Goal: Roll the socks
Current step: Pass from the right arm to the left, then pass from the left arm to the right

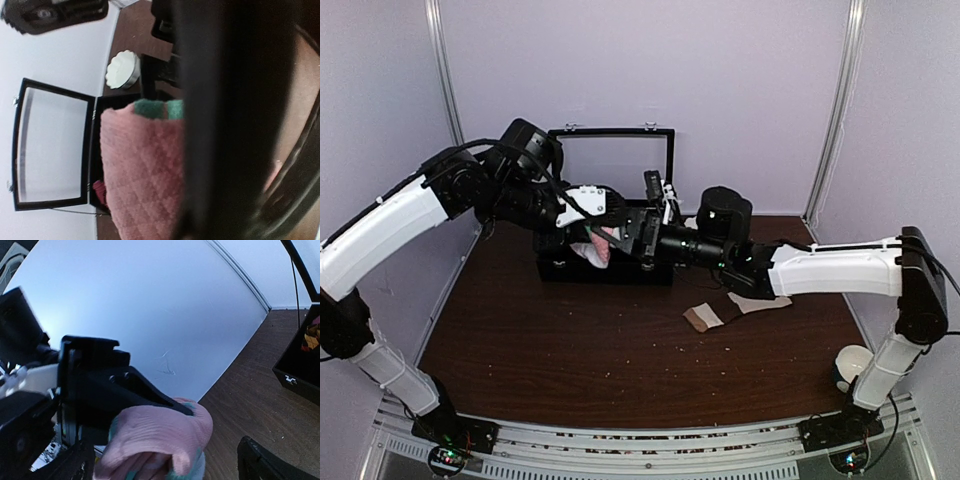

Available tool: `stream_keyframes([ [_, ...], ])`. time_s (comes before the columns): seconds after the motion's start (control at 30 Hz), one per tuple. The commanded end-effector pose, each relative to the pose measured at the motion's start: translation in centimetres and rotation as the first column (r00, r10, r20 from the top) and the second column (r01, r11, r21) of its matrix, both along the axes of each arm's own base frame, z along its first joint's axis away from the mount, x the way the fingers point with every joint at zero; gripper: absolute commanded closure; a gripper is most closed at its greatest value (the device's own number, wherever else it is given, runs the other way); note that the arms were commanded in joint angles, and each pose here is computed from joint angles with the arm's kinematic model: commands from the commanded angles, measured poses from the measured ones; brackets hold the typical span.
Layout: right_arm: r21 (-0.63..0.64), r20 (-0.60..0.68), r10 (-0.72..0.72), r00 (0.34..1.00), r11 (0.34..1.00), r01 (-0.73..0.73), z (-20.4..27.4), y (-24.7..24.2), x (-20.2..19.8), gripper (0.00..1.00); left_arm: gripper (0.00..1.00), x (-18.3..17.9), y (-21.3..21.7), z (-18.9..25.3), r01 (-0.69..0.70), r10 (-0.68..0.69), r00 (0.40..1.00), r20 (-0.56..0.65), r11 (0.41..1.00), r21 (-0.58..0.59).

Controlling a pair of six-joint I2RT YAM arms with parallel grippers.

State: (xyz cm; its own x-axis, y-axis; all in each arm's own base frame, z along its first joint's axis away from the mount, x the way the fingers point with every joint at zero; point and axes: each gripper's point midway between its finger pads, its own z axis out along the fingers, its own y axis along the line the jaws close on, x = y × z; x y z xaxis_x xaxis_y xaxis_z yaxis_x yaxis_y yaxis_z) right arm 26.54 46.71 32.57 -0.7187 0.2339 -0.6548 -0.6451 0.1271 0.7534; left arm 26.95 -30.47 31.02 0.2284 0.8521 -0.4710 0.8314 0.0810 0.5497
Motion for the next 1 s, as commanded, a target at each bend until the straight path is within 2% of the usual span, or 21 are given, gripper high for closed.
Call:
stream_keyframes([
  [0.0,-0.108,0.308,0.009,0.951,0.994,0.026,1.2,-2.4,-2.9,0.00,1.00,-4.0,-1.0,1.2,0.061,-0.100,0.953,-0.286,0.988,-0.140],
  [0.1,-0.125,0.417,0.049,0.908,0.992,0.004,2.0,-3.2,-4.8,0.00,1.00,-4.6,-1.0,2.4,0.050,-0.129,0.907,-0.402,0.978,-0.201],
  [0.2,-0.144,0.469,0.063,0.881,0.990,0.005,2.6,-3.6,-5.7,0.00,1.00,-4.8,-1.3,3.1,0.034,-0.147,0.870,-0.471,0.970,-0.240],
  [0.43,-0.215,0.590,0.033,0.807,0.970,0.117,3.8,-3.0,-5.8,0.00,1.00,-6.5,-1.7,4.0,0.075,-0.225,0.817,-0.531,0.954,-0.289],
  [0.6,-0.225,0.620,0.005,0.784,0.959,0.172,4.5,-2.7,-5.3,0.00,1.00,-7.5,-1.5,3.5,0.099,-0.251,0.789,-0.561,0.953,-0.287],
  [0.77,-0.299,0.616,-0.056,0.786,0.906,0.299,3.4,-3.0,-2.7,0.00,1.00,-9.1,-1.4,4.2,0.144,-0.315,0.747,-0.586,0.936,-0.320],
  [0.83,-0.322,0.614,-0.032,0.788,0.902,0.287,3.4,-2.4,-2.6,0.00,1.00,-9.6,-1.4,4.4,0.159,-0.338,0.731,-0.593,0.929,-0.333],
  [0.97,-0.268,0.635,0.055,0.770,0.951,0.153,4.7,-1.2,-4.9,0.00,1.00,-10.7,-1.4,5.0,0.189,-0.385,0.699,-0.603,0.912,-0.363],
])
